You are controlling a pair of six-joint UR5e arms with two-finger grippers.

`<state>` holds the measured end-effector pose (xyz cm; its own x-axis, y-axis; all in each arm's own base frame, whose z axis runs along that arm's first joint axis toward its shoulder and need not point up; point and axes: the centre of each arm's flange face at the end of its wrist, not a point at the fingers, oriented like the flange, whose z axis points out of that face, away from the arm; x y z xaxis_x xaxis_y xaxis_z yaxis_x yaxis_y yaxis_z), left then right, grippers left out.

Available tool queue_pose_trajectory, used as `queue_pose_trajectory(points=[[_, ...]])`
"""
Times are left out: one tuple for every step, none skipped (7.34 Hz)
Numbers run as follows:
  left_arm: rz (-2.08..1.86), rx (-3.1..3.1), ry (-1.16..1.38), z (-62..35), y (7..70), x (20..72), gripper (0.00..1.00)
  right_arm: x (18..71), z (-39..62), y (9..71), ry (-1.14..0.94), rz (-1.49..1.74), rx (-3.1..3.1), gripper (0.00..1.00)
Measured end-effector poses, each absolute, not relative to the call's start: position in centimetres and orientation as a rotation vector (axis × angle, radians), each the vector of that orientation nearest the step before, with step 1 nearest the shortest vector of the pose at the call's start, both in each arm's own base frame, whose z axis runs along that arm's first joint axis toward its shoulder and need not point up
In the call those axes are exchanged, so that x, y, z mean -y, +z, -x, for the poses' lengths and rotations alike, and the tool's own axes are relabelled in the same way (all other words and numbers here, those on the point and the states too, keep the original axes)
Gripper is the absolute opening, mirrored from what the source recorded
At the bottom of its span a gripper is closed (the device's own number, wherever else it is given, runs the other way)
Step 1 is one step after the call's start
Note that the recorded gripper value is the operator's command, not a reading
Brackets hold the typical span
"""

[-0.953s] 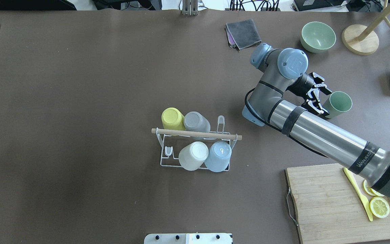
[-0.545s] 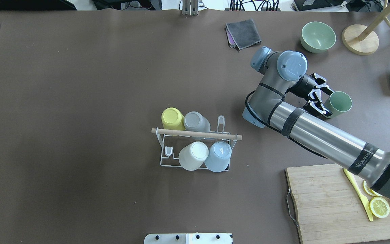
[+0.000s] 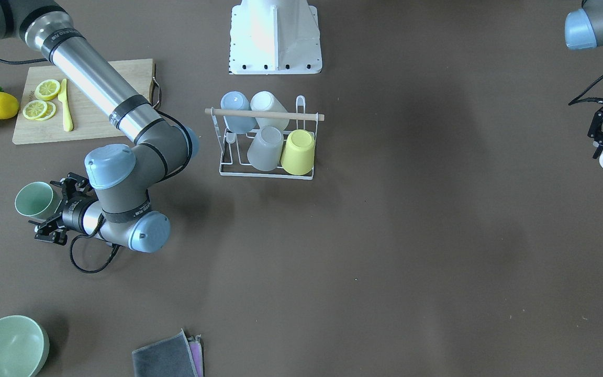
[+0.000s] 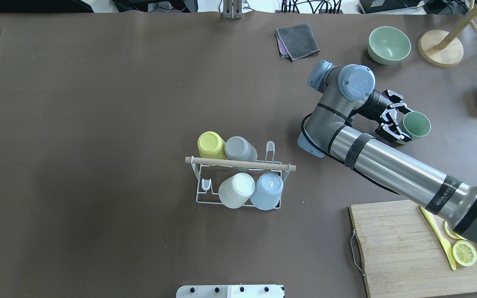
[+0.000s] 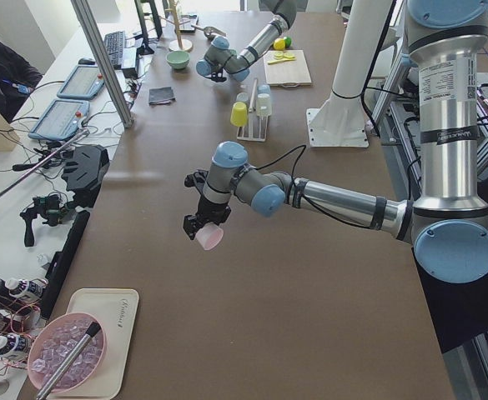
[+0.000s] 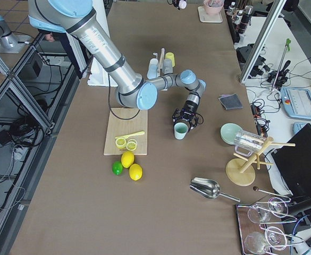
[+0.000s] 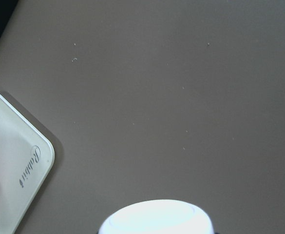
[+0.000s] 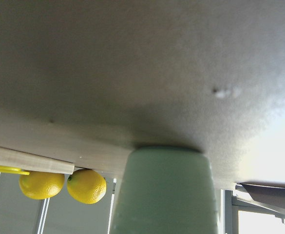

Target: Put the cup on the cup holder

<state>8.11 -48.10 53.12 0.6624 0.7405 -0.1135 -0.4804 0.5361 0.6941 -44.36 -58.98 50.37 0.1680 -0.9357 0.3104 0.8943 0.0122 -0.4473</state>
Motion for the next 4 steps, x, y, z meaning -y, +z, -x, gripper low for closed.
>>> queue_pose_trajectory(points=[[-0.745, -0.438, 0.73, -8.2, 52.3, 48.3, 0.0, 58.9, 44.4, 50.5, -1.431, 0.629, -0.088, 0.99], [-0.823, -0.458, 0.696, -8.2, 51.3, 48.3, 0.0, 58.8, 44.4, 50.6, -1.433, 0.633, -0.091, 0.99], [-0.906, -0.489, 0.666, -8.2, 50.2, 48.1, 0.0, 58.7, 44.4, 50.7, -1.433, 0.636, -0.094, 0.99], [-0.996, -0.541, 0.639, -8.2, 49.1, 47.7, 0.0, 58.6, 44.4, 50.8, -1.432, 0.639, -0.095, 0.88]])
